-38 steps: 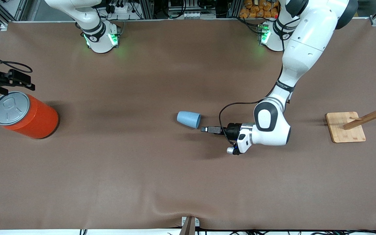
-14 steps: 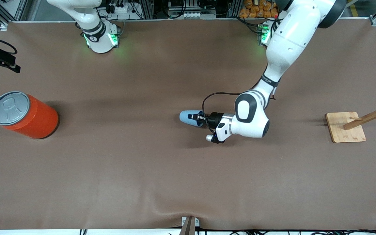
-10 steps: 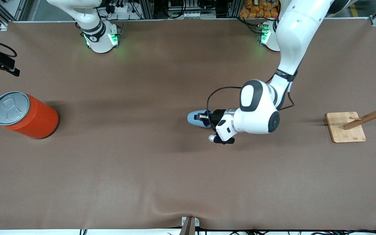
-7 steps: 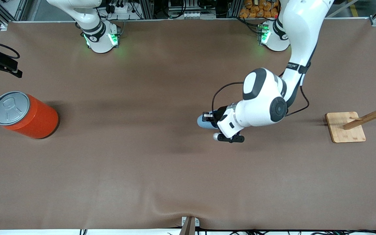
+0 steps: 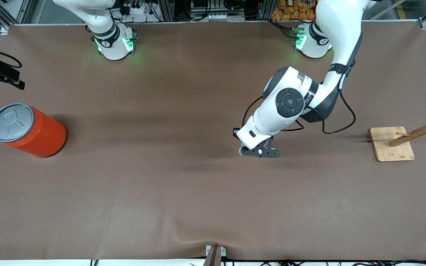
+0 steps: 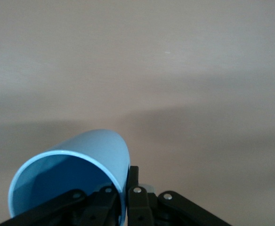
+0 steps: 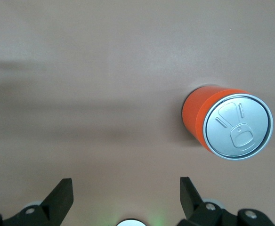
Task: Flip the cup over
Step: 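Lift the cup with the left gripper and turn it upright, then lower the upright cup beside the wooden stand and open the left gripper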
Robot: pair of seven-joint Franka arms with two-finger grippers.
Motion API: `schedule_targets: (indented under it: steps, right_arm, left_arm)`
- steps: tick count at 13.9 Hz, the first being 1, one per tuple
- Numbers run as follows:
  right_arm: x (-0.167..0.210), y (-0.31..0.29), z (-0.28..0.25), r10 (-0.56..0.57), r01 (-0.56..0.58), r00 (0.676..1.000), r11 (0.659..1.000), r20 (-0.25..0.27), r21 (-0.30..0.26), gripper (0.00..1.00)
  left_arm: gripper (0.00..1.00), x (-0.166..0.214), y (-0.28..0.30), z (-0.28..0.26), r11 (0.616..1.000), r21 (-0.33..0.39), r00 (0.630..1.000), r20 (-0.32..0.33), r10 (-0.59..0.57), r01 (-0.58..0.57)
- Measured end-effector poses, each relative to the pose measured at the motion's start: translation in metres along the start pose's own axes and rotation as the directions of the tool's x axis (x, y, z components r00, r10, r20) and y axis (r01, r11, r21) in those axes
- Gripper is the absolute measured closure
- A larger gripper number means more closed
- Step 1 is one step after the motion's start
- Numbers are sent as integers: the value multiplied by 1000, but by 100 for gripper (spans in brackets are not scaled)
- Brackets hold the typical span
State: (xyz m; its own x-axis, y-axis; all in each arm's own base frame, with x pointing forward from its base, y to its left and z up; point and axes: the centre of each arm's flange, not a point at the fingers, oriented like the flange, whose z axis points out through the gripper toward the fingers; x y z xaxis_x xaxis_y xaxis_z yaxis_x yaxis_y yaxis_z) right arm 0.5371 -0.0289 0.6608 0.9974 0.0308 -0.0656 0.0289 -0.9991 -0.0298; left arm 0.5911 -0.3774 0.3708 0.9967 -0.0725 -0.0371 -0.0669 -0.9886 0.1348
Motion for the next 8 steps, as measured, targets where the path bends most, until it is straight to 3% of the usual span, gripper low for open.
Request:
schedule_targets:
  steps: [3,8]
  right_arm:
    - [0,0,0,0,0,1000,1000,0,-1,0]
    - [0,0,0,0,0,1000,1000,0,-1,0]
  left_arm:
    - [95,11,-48,-7,993,115,999,27,-31,28]
    - [95,31,-194,-5,962,217,983,51,-179,164]
